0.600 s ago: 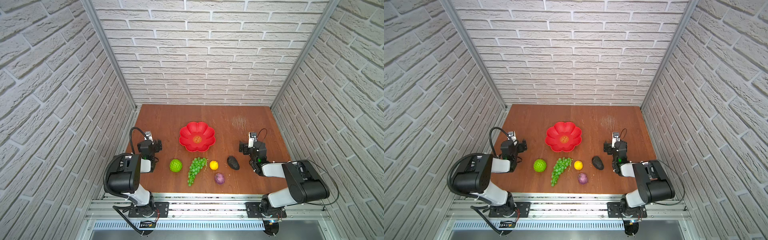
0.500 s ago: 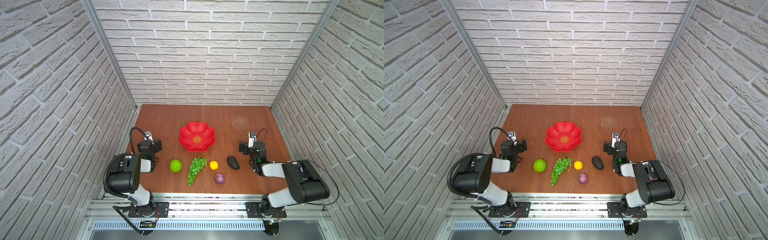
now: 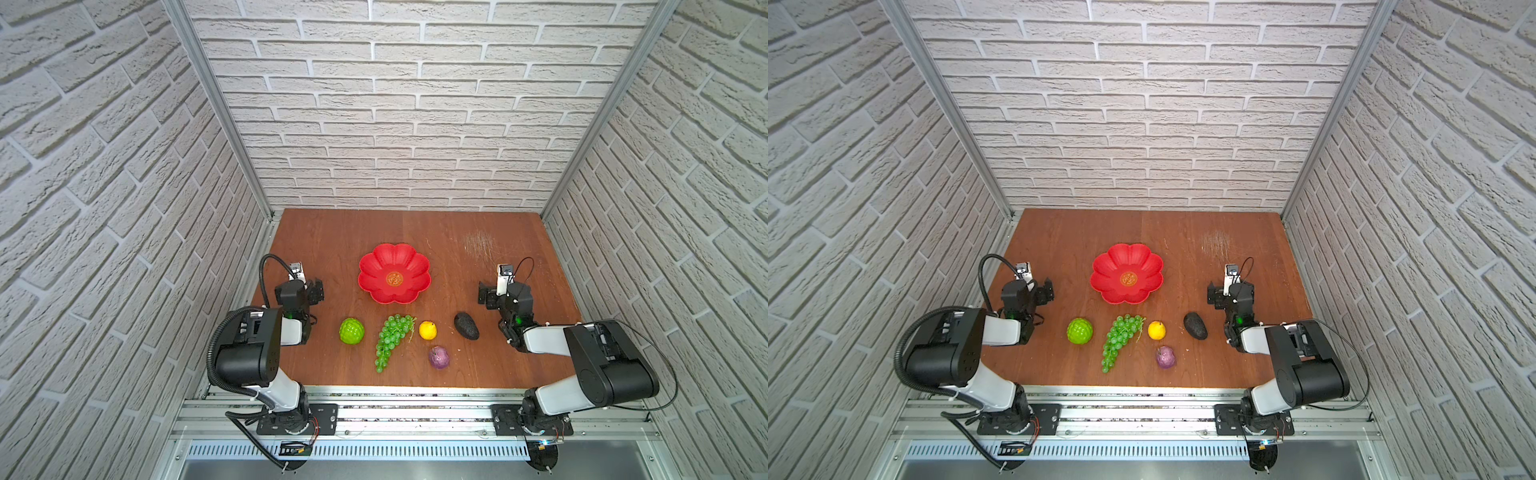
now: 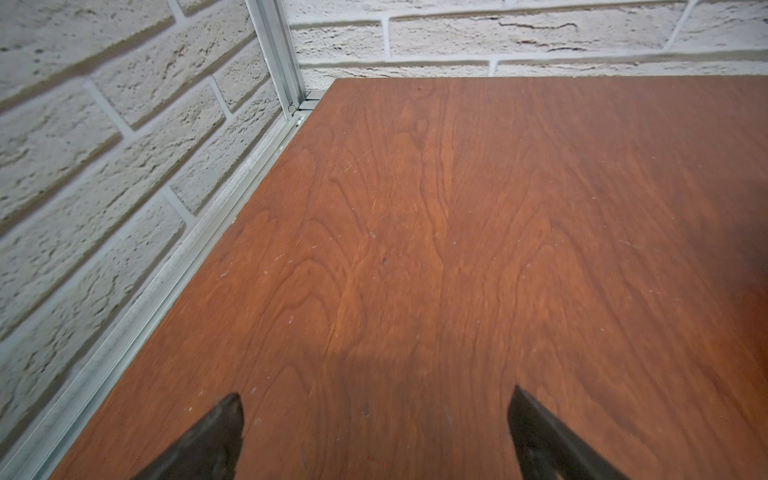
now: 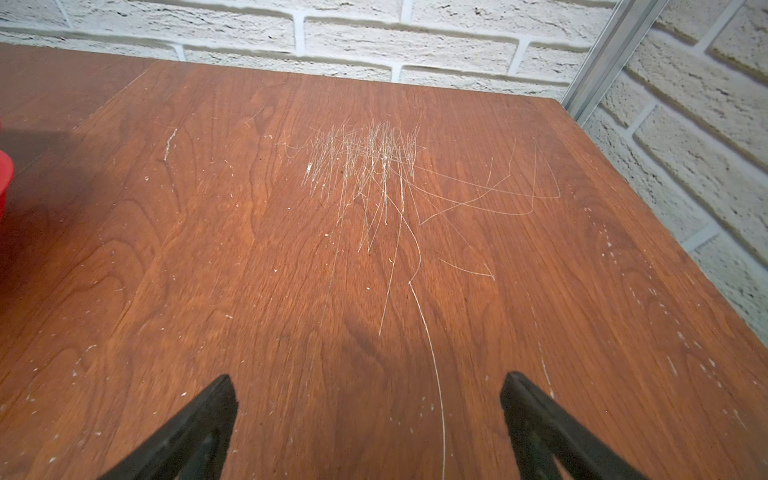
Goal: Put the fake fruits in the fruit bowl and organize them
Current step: 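Raise both grippers from the rest pose toward the table, then grasp the green bumpy fruit with the left gripper while the right moves forward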
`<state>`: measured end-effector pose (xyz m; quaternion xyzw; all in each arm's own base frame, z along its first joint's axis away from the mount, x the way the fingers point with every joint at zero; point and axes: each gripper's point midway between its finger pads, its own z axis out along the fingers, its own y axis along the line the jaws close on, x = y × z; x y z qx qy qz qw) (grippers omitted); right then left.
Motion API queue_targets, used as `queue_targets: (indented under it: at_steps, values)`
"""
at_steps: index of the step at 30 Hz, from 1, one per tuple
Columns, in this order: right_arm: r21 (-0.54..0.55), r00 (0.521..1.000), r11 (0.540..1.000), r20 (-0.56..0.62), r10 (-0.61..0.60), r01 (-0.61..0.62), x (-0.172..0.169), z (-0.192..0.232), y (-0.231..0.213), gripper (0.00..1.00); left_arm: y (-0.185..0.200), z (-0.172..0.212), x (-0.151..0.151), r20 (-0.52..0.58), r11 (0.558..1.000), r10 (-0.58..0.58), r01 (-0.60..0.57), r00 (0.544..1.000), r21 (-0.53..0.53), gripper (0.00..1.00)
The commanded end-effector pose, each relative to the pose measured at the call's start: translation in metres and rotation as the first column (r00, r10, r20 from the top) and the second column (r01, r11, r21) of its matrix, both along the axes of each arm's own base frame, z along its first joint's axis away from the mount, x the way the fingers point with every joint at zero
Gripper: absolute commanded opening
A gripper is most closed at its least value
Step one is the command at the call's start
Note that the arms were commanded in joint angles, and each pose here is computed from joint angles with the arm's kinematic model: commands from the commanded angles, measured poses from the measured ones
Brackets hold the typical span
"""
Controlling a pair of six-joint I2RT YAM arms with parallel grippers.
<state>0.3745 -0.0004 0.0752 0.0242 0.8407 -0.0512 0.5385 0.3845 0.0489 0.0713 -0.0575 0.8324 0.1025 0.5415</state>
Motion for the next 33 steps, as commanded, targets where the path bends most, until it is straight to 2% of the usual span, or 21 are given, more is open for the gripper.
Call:
queue_targets:
  at_steps: [1, 16, 17, 19, 21, 23, 25, 27, 29, 31, 33]
  values:
    - [0.009, 0.997, 1.0, 0.076, -0.02, 0.02, 0.007, 0.022, -0.003, 1.0, 0.003, 0.019, 0.008, 0.077, 1.0, 0.007, -0.007, 0.997, -0.006, 0.98]
    - [0.004, 0.995, 0.999, 0.091, -0.04, 0.04, 0.006, 0.025, -0.007, 1.0, 0.003, 0.02, 0.007, 0.082, 1.0, 0.006, -0.006, 0.997, -0.007, 0.98]
    - [0.011, 0.992, 0.998, 0.107, -0.061, 0.06, 0.006, 0.029, -0.01, 1.0, 0.008, 0.024, 0.006, 0.087, 0.999, 0.044, -0.044, 0.995, 0.004, 0.98]
    - [0.01, 0.993, 0.998, 0.101, -0.059, 0.059, 0.004, 0.03, -0.01, 1.0, 0.014, 0.036, 0.006, 0.072, 0.997, 0.08, -0.08, 0.994, -0.001, 0.98]
    - [0.016, 0.992, 0.999, 0.114, -0.047, 0.046, -0.001, 0.031, -0.008, 1.0, 0.019, 0.045, 0.01, 0.011, 0.995, 0.103, -0.103, 0.995, -0.01, 0.98]
    - [0.002, 0.992, 1.0, 0.127, 0.01, -0.01, -0.004, 0.034, 0.0, 1.0, 0.019, 0.055, 0.015, -0.026, 0.995, 0.101, -0.101, 0.995, 0.001, 0.98]
    - [-0.016, 0.986, 1.0, 0.167, 0.005, -0.003, -0.001, 0.054, 0.001, 1.0, 0.021, 0.068, 0.019, -0.022, 0.994, 0.113, -0.113, 0.993, 0.005, 0.98]
    - [-0.003, 0.995, 0.997, 0.067, -0.072, 0.073, -0.001, 0.071, -0.01, 1.0, 0.021, 0.081, 0.019, 0.014, 0.992, 0.127, -0.127, 0.992, -0.003, 0.98]
    - [0.0, 0.996, 0.997, 0.051, -0.072, 0.072, 0.001, 0.098, -0.009, 1.0, 0.019, 0.096, 0.017, 0.021, 0.989, 0.149, -0.149, 0.989, 0.014, 0.98]
    - [0.037, 0.998, 0.998, 0.038, -0.057, 0.056, 0.005, 0.12, -0.004, 1.0, 0.018, 0.108, 0.013, -0.027, 0.982, 0.185, -0.184, 0.982, 0.034, 0.98]
    - [0.097, 1.0, 0.995, 0.005, -0.029, 0.029, 0.006, 0.133, 0.005, 1.0, 0.016, 0.118, 0.004, -0.12, 0.973, 0.231, -0.23, 0.966, 0.016, 0.98]
